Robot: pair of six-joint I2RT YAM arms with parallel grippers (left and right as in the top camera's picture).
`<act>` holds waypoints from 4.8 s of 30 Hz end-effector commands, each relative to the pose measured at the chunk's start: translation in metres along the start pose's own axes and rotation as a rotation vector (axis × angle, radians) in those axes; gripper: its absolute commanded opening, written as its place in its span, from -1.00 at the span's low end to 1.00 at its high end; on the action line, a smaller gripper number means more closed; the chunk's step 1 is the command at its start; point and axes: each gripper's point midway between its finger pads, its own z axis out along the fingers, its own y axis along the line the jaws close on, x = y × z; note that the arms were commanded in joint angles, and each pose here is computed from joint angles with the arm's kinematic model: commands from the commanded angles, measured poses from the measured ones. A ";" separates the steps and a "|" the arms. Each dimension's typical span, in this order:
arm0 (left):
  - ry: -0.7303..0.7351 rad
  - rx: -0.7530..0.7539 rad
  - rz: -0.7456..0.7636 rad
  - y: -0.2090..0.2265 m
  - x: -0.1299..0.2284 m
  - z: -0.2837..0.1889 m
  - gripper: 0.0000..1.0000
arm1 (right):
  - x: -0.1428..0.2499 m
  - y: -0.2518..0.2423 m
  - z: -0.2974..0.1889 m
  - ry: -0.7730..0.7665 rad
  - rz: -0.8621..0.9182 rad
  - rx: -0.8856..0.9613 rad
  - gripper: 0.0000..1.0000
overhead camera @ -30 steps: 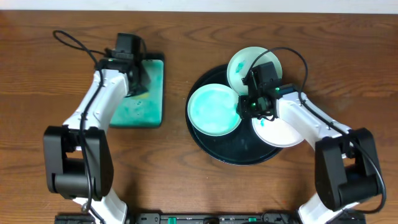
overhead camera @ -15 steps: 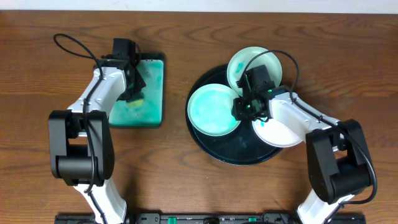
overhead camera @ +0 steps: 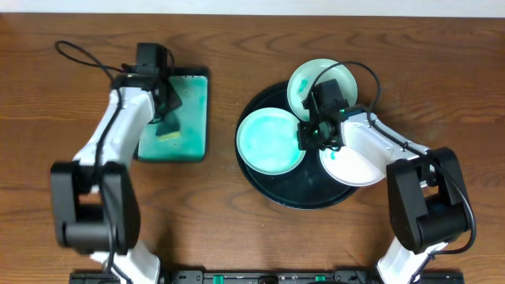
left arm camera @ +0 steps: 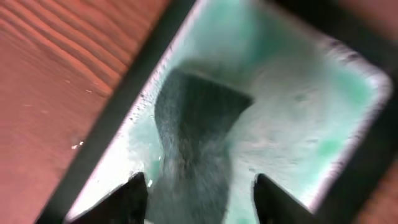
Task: Clean dirty plates on tray and stack at the side
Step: 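Grasp the scrubbed pale green plate rim with the right gripper and lift, then carry the plate right and set it on the table beside the tray, then move the right gripper back and grip the remaining pale green plate's rim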
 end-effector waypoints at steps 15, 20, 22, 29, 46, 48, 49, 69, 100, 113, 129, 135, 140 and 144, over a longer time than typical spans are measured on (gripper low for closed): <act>-0.098 0.033 -0.023 0.003 -0.020 -0.044 0.62 | -0.065 0.006 -0.122 -0.126 -0.285 0.654 -0.98; -0.100 0.029 -0.006 0.004 -0.021 -0.043 0.62 | -0.081 0.016 -0.177 -0.200 -0.420 0.883 -0.98; -0.100 0.029 -0.007 0.004 -0.021 -0.043 0.63 | -0.085 0.023 -0.191 -0.208 -0.499 0.952 -0.98; -0.101 0.029 -0.007 0.004 -0.021 -0.043 0.63 | -0.089 0.054 -0.226 -0.223 -0.781 1.224 -0.98; -0.096 0.026 -0.006 0.005 -0.020 -0.043 0.64 | -0.079 0.118 -0.252 -0.237 -1.087 1.458 -0.98; -0.096 0.026 -0.006 0.005 -0.019 -0.043 0.64 | -0.079 0.118 -0.253 -0.238 -1.086 1.461 -0.98; -0.096 0.026 -0.006 0.005 -0.019 -0.043 0.64 | -0.079 0.118 -0.253 -0.239 -1.086 1.460 -0.98; -0.090 0.022 -0.005 0.006 -0.018 -0.043 0.64 | -0.082 0.067 -0.143 -0.107 -0.723 0.503 -0.97; -0.089 0.023 -0.005 0.006 -0.018 -0.043 0.65 | -0.080 -0.366 -0.158 -0.370 0.643 -0.036 -0.97; -0.095 0.026 -0.006 0.005 -0.019 -0.043 0.64 | -0.055 -0.388 -0.133 -0.313 0.723 -0.053 -0.51; -0.093 0.025 -0.006 0.005 -0.019 -0.043 0.64 | -0.116 -0.297 -0.244 -0.529 0.393 -0.035 0.68; -0.093 0.025 -0.006 0.005 -0.019 -0.043 0.64 | -0.151 -0.218 -0.221 -0.483 0.064 0.007 0.76; -0.093 0.025 -0.006 0.005 -0.019 -0.043 0.65 | -0.174 -0.168 -0.166 -0.411 -0.097 0.039 0.83; -0.092 0.024 -0.005 0.005 -0.018 -0.043 0.65 | -0.179 -0.143 -0.124 -0.353 -0.181 0.043 0.91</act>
